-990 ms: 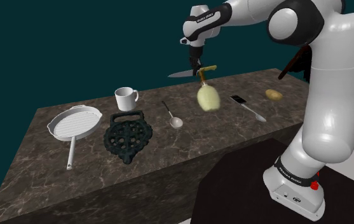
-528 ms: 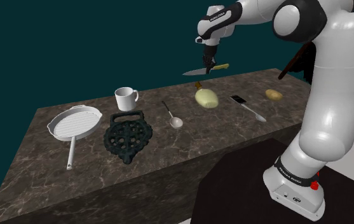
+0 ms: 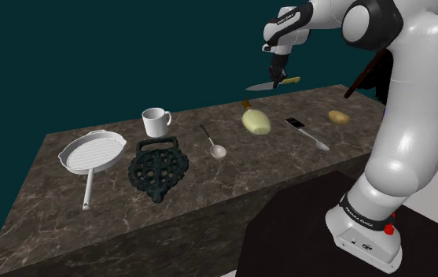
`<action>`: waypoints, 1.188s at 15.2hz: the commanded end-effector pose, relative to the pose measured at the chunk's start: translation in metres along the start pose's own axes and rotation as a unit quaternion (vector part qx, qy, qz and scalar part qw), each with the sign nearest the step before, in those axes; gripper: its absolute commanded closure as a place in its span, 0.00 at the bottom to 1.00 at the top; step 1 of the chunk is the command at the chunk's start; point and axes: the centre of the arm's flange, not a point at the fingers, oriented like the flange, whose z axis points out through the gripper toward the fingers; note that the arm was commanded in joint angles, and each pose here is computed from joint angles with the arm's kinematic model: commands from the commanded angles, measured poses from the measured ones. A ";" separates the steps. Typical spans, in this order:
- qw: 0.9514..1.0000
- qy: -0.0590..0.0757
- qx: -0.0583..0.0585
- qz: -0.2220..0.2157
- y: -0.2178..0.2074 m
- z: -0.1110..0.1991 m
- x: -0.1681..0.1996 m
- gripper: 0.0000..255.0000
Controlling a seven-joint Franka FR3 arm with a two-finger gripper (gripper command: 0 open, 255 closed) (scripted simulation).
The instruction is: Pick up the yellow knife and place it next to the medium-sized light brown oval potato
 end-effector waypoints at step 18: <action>1.000 0.000 0.000 -0.001 -0.003 0.004 -0.252 1.00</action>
